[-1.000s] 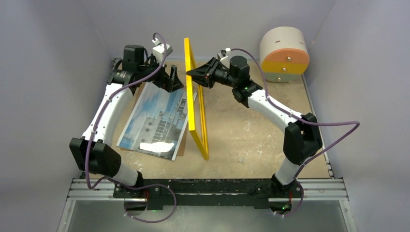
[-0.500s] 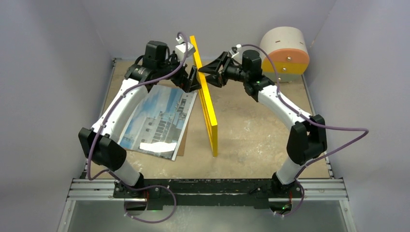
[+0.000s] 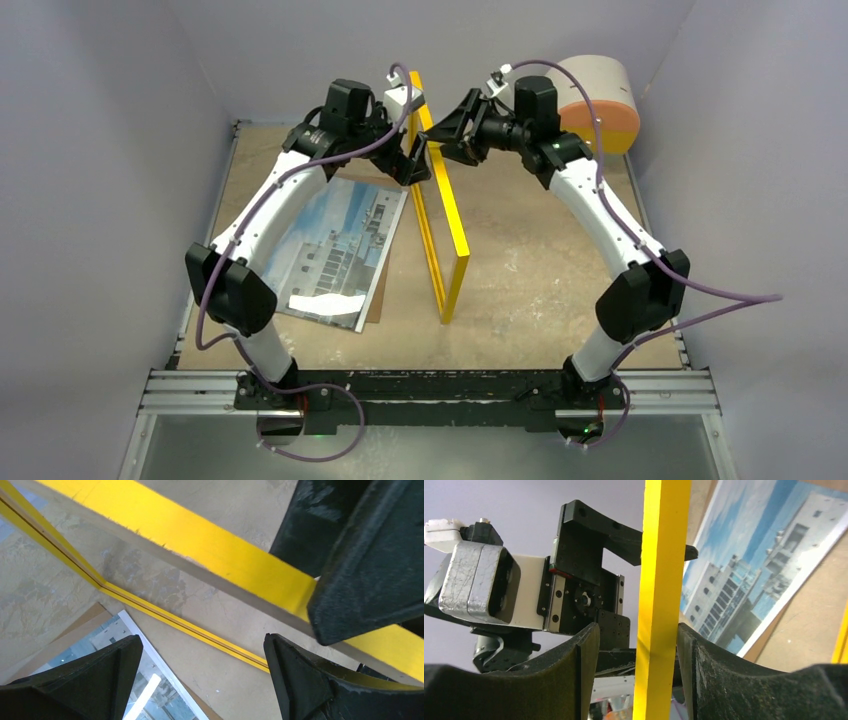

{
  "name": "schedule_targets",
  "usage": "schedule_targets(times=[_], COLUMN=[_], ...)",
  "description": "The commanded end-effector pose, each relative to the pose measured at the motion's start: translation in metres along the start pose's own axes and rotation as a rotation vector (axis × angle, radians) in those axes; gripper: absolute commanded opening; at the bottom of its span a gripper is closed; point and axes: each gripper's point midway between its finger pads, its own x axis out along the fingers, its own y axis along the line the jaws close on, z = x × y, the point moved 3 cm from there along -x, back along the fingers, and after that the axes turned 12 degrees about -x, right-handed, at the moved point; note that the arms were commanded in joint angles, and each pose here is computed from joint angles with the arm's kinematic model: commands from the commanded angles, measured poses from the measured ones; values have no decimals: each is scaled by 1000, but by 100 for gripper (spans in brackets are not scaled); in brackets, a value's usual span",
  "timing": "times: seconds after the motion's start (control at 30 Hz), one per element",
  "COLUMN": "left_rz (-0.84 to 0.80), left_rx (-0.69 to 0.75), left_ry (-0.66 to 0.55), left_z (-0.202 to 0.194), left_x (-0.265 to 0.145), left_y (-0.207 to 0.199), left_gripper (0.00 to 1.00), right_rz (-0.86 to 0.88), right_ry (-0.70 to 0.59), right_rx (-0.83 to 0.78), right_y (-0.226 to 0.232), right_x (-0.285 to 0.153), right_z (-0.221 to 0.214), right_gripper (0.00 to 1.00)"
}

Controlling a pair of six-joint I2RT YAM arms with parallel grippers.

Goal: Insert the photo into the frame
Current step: Turn over the photo frame at the center of the board.

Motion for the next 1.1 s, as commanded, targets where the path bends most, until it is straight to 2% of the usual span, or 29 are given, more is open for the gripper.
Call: schedule_targets(times=[0.0, 0.2, 0.43, 0.53, 0.8, 0.9, 1.07], left_rz=[10, 26, 48, 74, 217, 281, 339], left_rx=[10, 21, 16, 28, 81, 121, 155], left_ry=[-29, -21, -1, 14, 133, 192, 258], left_z=[14, 14, 8, 2, -52, -76, -106], left_x=[0, 5, 7, 7, 14, 18, 24], left_y=[-2, 4, 9, 14, 50, 69, 88], left_gripper=[100, 100, 100, 100, 100, 100, 100], right_rz=[-122, -236, -283, -326, -559, -661, -728], right_ry=[-6, -11, -23, -31, -41, -4, 34], right_rx=[-101, -144, -173, -200, -302, -309, -286], right_y=[-7, -22, -30, -32, -62, -83, -108], right_x=[-11, -27, -42, -49, -73, -82, -89], right_z=[3, 6, 10, 14, 16, 7, -12], right_gripper=[58, 48, 46, 42, 24, 19, 15])
